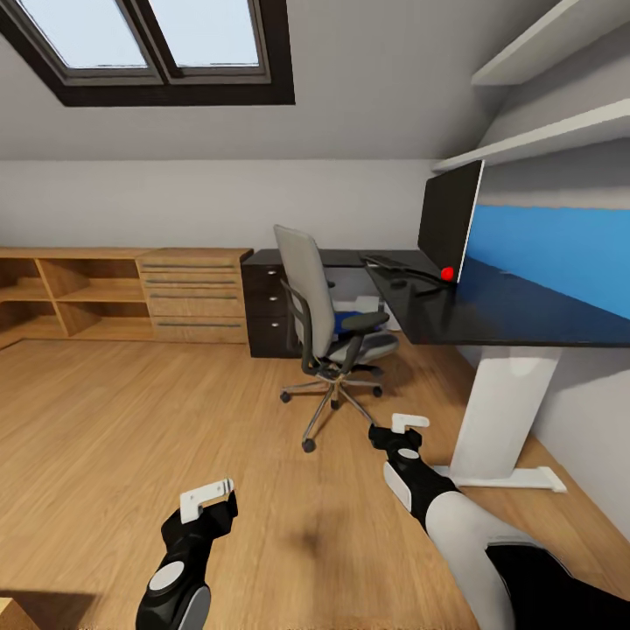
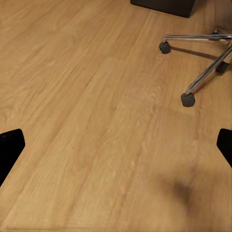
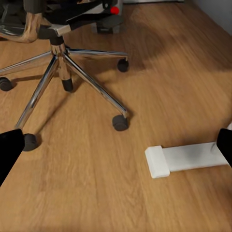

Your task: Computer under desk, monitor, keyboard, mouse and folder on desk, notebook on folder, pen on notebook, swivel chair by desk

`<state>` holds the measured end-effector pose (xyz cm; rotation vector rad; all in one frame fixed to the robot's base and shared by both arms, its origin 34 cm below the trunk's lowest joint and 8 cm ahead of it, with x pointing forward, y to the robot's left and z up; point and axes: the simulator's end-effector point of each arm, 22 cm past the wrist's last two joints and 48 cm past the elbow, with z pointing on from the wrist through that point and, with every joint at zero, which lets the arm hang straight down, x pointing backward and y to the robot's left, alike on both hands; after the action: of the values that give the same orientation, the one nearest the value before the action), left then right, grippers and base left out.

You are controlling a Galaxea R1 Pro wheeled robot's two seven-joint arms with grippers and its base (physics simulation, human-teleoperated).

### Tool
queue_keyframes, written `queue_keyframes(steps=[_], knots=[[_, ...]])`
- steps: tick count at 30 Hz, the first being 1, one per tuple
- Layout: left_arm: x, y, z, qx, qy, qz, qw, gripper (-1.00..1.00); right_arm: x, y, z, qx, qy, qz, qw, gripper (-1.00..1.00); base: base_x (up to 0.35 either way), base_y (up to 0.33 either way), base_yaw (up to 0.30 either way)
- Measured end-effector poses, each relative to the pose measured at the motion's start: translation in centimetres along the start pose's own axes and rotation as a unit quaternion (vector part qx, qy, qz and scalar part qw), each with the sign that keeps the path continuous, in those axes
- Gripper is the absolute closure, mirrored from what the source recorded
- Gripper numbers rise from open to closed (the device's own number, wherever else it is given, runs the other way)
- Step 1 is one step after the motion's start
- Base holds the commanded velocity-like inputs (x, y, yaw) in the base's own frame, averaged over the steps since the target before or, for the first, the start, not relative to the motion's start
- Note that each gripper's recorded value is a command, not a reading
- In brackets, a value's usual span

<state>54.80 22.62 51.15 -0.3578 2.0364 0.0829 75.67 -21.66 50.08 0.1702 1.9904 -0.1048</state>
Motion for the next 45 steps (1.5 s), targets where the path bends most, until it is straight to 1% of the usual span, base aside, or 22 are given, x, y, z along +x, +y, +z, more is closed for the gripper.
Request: queue_keyframes(steps=[2,7,12,17,20,21,23,26,30,36,45], knots=[[0.5,0.0,0.0,-0.002,0.0,0.002,1.0,-1.0,0.4,-0.1,0.1,0.001,0.0,0.0,1.0,-1.0,0.0,0.0,0.0],[1.5,0.4,0.5,-0.009,0.013,0.004,0.9999,-1.0,1.7,-0.2,0.7,0.002,0.01,-0.002,1.0,-1.0,0.0,0.0,0.0],[1.5,0.2,0.5,-0.006,0.011,0.007,0.9999,-1.0,1.8,-0.1,0.6,0.0,0.01,-0.002,0.9999,-1.0,0.017,0.0,0.0],[1.6,0.2,0.5,-0.006,0.011,0.008,0.9999,-1.0,1.5,-0.2,0.6,0.001,0.004,-0.002,1.0,-1.0,0.244,0.0,0.0],[1.7,0.2,0.5,-0.006,0.012,0.008,0.9999,-1.0,0.6,-0.2,0.6,0.001,-0.02,0.004,0.9998,-1.0,0.27,0.0,0.0],[1.7,0.2,0.6,-0.006,0.012,0.008,0.9999,-1.0,-0.3,-0.3,0.6,0.002,-0.042,0.01,0.9991,-1.0,0.217,0.0,0.0],[1.7,0.2,0.6,-0.006,0.012,0.009,0.9999,-1.0,-0.7,-0.4,0.5,0.003,-0.053,0.013,0.9985,-1.0,0.226,0.0,0.0],[1.7,0.2,0.6,-0.006,0.012,0.008,0.9999,-1.0,-1.8,-0.6,0.3,0.003,-0.079,0.019,0.9967,-1.0,0.273,0.0,0.0],[1.7,0.2,0.6,-0.006,0.012,0.008,0.9999,-1.0,-2.5,-0.7,0.2,0.004,-0.098,0.024,0.9949,-1.0,0.3,0.0,0.0],[1.7,0.3,0.6,-0.006,0.012,0.008,0.9999,-1.0,-3.0,-2.2,0.3,0.014,-0.111,0.024,0.9934,-1.0,0.274,0.0,0.0],[1.5,0.9,0.7,-0.013,0.01,0.009,0.9998,-1.0,-3.2,-2.5,0.4,0.016,-0.115,0.025,0.993,-1.0,0.153,0.0,0.0]])
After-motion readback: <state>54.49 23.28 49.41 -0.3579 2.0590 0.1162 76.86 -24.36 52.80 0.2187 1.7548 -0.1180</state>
